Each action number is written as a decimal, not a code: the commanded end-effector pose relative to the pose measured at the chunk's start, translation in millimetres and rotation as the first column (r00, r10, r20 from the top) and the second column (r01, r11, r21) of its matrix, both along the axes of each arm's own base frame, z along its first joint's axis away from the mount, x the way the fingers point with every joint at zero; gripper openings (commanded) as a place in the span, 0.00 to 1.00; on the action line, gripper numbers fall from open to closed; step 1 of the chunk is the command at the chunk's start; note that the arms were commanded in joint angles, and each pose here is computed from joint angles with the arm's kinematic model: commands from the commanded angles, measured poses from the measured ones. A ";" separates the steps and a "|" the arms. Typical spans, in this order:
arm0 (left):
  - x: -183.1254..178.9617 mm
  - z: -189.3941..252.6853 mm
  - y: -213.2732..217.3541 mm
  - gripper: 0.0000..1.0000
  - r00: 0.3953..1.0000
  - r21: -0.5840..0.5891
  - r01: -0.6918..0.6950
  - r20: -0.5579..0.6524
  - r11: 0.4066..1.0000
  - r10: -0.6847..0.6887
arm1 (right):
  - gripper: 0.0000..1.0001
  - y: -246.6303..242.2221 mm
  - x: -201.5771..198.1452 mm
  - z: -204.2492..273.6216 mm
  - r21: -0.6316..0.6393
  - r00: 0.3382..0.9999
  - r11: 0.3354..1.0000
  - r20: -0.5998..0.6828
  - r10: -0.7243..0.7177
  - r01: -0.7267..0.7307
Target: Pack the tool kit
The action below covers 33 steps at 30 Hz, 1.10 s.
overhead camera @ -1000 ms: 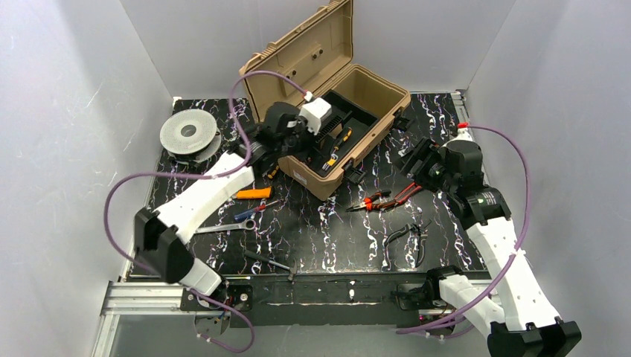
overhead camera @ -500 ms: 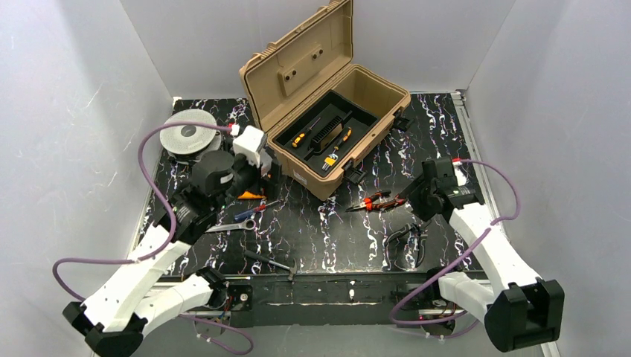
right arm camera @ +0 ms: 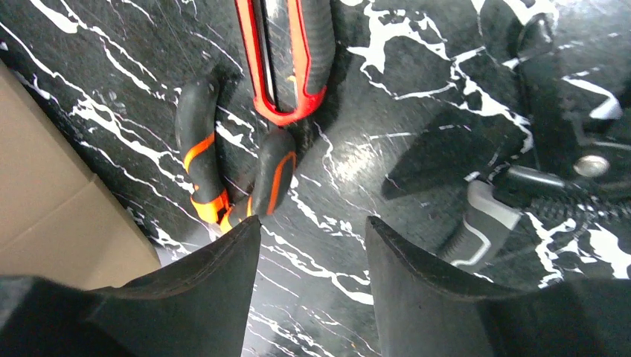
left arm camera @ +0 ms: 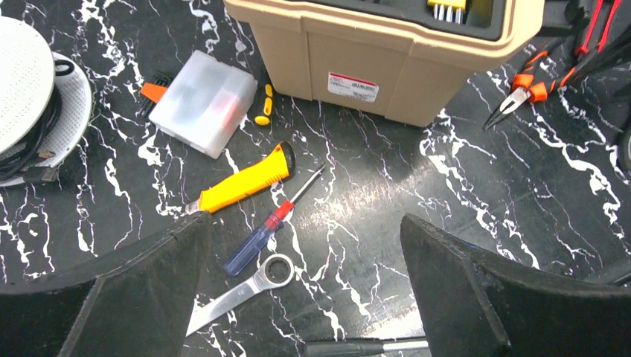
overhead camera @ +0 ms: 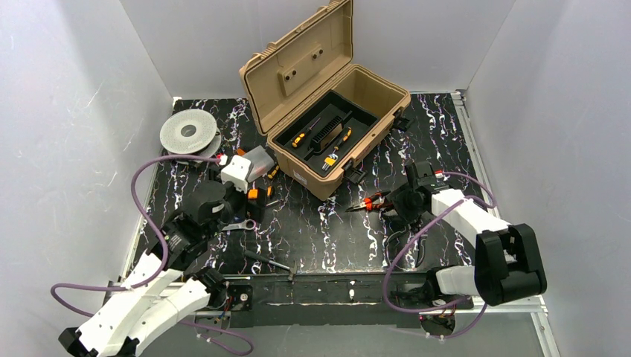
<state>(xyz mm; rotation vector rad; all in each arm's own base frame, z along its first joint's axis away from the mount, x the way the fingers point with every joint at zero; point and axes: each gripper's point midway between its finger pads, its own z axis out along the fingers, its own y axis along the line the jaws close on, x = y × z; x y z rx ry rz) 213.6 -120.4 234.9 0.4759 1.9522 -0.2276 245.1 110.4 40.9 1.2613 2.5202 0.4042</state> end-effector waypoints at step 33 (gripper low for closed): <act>-4.0 12.9 7.8 0.98 0.994 -0.043 -0.001 0.105 0.999 0.006 | 0.01 -34.2 53.2 165.4 -0.161 0.824 0.986 0.564 0.050 0.050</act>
